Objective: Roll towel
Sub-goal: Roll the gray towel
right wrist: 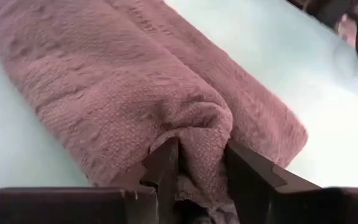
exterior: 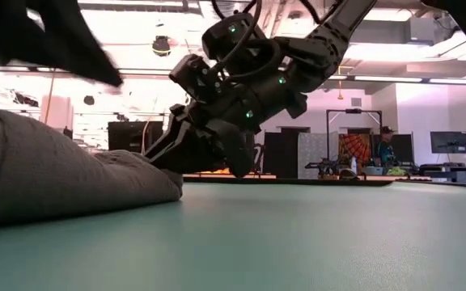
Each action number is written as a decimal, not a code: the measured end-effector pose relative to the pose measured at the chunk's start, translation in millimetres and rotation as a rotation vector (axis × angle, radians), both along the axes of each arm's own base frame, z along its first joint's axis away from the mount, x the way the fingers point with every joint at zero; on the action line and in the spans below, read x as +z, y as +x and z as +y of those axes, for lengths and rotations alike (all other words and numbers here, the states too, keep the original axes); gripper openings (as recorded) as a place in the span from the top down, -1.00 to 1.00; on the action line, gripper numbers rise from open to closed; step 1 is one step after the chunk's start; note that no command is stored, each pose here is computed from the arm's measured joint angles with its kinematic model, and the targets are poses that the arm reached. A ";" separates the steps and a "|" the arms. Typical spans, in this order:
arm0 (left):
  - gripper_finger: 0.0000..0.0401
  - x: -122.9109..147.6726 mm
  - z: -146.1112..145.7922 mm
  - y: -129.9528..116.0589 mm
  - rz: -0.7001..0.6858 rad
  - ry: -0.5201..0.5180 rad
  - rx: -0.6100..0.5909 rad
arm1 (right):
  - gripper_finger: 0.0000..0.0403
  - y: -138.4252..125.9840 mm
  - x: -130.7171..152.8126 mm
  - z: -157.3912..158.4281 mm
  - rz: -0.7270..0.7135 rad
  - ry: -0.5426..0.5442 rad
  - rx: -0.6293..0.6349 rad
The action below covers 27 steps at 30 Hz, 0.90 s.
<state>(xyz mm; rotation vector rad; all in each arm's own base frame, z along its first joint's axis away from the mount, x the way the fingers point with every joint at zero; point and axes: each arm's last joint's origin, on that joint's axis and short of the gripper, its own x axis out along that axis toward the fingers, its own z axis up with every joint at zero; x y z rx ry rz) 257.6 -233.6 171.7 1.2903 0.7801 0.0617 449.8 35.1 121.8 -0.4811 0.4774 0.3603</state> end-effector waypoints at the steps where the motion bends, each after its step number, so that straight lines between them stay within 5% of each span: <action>1: 1.00 7.1 -5.3 -1.0 -0.047 -0.014 0.022 | 0.23 -0.1 -0.7 -1.1 0.008 0.014 -0.011; 6: 1.00 35.7 -21.7 -19.3 -0.242 -0.115 0.142 | 0.23 -1.8 -1.6 -1.3 0.049 0.061 -0.046; 8: 1.00 35.7 -22.9 -28.8 -0.261 -0.281 0.227 | 0.23 -2.3 -1.9 -0.3 0.062 0.077 -0.063; 11: 1.00 21.9 -19.6 -41.4 -0.185 -0.563 0.432 | 0.23 -3.1 -2.7 2.1 0.078 0.086 -0.120; 13: 1.00 4.1 -17.0 -49.0 -0.050 -0.630 0.535 | 0.23 -3.6 -3.0 5.6 0.088 0.105 -0.148; 20: 1.00 -57.2 -17.7 -70.0 0.023 -0.472 0.561 | 0.23 -6.4 -4.1 21.0 0.108 0.110 -0.179; 27: 1.00 -72.3 -16.5 -76.9 0.069 -0.312 0.475 | 0.23 -8.2 -3.3 32.8 0.105 0.122 -0.216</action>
